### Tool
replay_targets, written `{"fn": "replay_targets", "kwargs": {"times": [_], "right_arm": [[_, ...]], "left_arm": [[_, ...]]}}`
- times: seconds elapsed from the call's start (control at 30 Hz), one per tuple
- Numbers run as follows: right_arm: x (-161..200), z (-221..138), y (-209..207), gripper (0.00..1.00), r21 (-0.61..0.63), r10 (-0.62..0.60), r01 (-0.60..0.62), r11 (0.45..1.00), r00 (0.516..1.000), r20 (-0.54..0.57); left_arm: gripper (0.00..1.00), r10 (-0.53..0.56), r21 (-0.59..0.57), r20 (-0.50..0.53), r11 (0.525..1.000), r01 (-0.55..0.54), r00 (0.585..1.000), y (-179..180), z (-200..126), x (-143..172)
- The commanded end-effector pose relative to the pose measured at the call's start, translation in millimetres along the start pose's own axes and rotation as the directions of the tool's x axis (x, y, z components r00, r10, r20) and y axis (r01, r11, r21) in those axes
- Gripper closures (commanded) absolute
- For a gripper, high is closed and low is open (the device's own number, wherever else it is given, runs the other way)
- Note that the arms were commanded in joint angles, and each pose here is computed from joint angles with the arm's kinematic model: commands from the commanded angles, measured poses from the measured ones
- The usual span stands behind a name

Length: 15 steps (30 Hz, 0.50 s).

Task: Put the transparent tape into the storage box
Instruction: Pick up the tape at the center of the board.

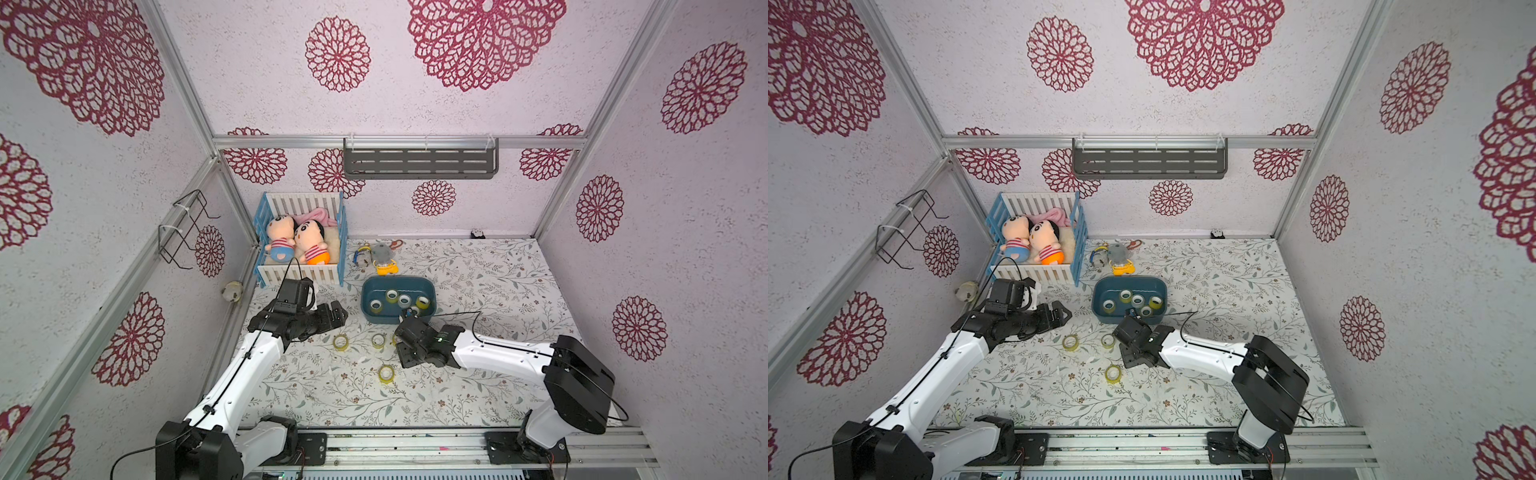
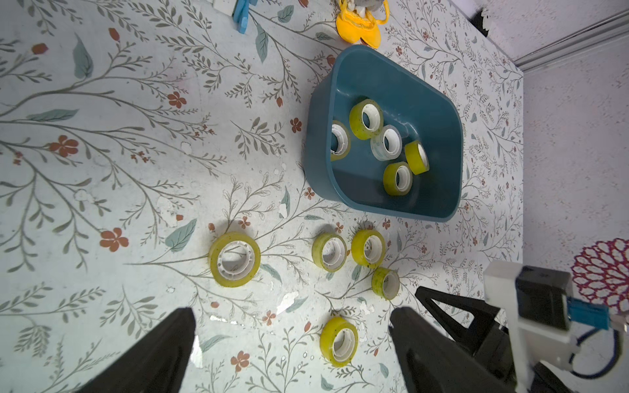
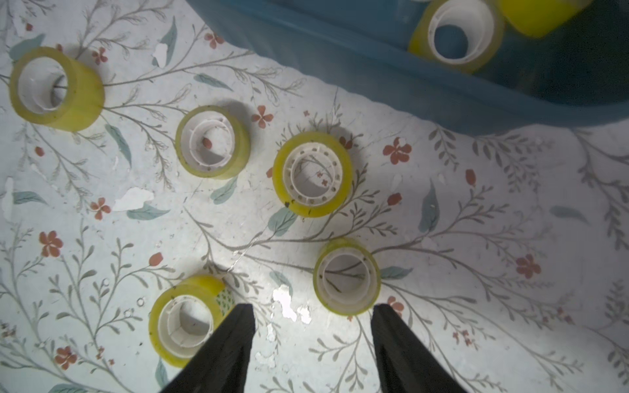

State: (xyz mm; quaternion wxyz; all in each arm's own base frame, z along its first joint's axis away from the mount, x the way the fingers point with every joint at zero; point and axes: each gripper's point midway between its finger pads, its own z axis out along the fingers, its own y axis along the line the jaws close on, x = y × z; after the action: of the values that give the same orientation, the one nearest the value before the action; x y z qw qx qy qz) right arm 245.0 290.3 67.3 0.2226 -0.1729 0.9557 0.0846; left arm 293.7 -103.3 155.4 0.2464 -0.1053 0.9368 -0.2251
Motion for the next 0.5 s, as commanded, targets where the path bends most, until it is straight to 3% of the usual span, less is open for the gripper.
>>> {"fn": "replay_targets", "kwargs": {"times": [0.0,0.23,0.47], "right_arm": [[-8.8,1.4,6.1,0.43,-0.017,-0.045,0.045,0.999,0.999,0.009],[-1.5,14.8,-0.4,0.53,0.027,-0.061,0.061,0.998,0.998,-0.019],[-0.2,26.4,-0.5,0.56,0.039,-0.083,0.084,0.996,0.996,-0.032]], "left_arm": [[0.03,0.024,-0.002,0.029,1.000,-0.024,0.999,-3.4,-6.9,-7.2],[0.03,0.022,0.002,0.029,1.000,-0.022,0.999,-4.3,-7.2,-7.1],[0.03,0.024,0.002,0.029,1.000,-0.024,0.999,-4.2,-7.3,-7.1]]}}
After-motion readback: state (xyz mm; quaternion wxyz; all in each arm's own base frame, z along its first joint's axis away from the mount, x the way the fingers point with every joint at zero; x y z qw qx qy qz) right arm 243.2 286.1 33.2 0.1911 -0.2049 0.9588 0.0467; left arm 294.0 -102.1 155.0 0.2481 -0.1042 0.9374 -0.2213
